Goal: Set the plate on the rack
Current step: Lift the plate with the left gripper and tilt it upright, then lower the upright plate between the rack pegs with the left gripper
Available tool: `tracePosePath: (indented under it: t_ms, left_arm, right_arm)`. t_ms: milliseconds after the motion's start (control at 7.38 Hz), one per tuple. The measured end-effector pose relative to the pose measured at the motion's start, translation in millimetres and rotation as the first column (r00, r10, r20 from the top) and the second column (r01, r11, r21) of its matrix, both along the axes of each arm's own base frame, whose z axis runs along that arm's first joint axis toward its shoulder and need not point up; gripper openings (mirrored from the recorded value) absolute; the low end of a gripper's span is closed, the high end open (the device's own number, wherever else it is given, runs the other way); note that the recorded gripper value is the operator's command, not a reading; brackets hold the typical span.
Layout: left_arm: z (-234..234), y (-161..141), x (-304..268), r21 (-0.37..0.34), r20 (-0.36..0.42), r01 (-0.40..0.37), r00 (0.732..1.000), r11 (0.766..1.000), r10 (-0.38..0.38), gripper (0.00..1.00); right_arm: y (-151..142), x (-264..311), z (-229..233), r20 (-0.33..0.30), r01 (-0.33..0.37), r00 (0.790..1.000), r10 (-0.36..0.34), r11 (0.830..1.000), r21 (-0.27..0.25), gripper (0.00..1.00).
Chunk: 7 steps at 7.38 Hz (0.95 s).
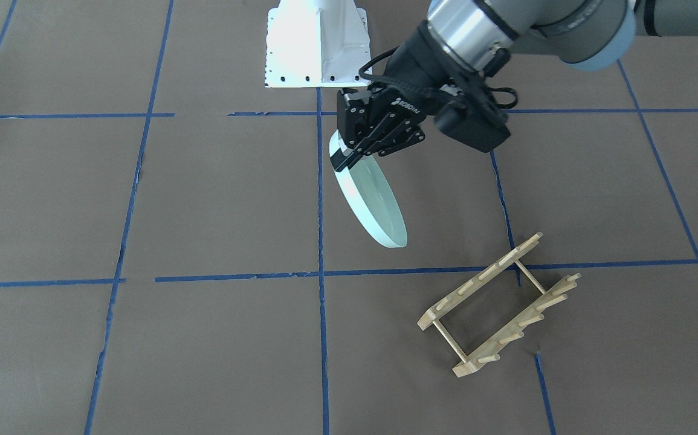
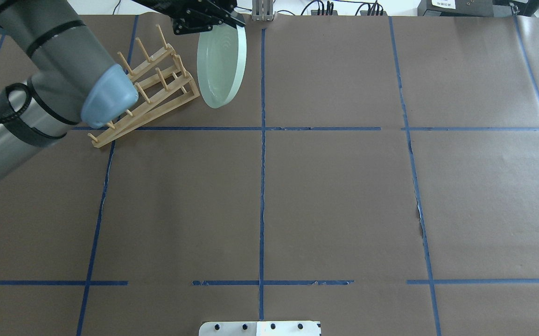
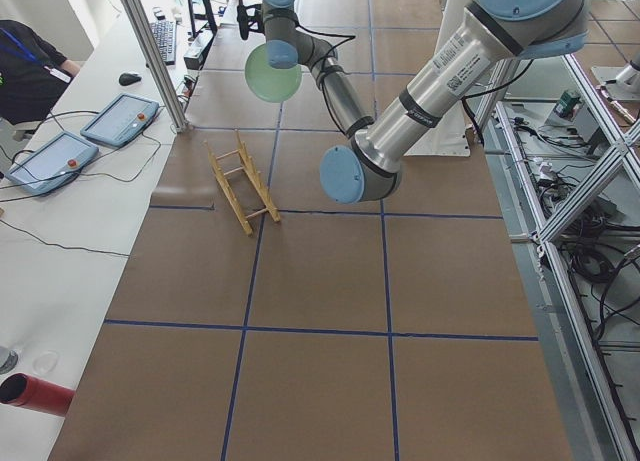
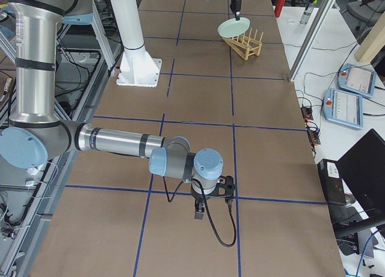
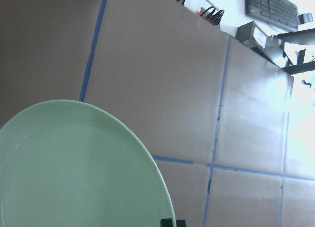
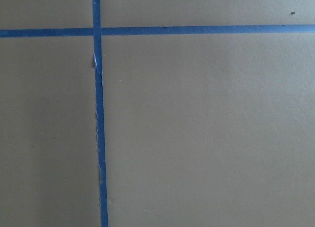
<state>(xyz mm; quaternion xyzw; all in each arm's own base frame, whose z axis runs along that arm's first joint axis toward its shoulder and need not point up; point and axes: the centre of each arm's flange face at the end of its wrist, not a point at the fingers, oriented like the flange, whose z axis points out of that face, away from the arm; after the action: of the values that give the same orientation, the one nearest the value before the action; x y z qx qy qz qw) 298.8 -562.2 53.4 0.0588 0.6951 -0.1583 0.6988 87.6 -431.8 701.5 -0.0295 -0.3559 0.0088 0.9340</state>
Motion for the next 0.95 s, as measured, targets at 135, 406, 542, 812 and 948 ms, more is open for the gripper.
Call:
tracePosePath:
  t_ms: [135,406,542,812,948]
  left_arm:
    - [14,-19,-31,-0.026,-0.054,0.05,0.997,0.998,-0.051,0.0]
    - [63,-58,-65,-0.082,-0.122,0.122,0.984,0.989,-0.131,0.0]
    - [90,-65,-73,-0.082,-0.155,0.149,0.975,0.985,-0.161,0.0]
    - [134,-70,-84,-0.067,-0.231,0.225,0.944,0.972,-0.234,0.0]
    - [158,-71,-86,-0.058,-0.258,0.252,0.931,0.966,-0.259,0.0]
  right_arm:
    - [0,0,0,0.0,0.0,1.0,0.0,1.0,0.0,1.0]
    - [0,0,0,0.0,0.0,1.0,0.0,1.0,0.0,1.0]
    - [0,0,0,0.0,0.0,1.0,0.0,1.0,-0.001,1.0]
    - [0,0,1,0.0,0.0,1.0,0.0,1.0,-0.001,1.0]
    - [0,0,1,0.0,0.0,1.0,0.0,1.0,-0.001,1.0]
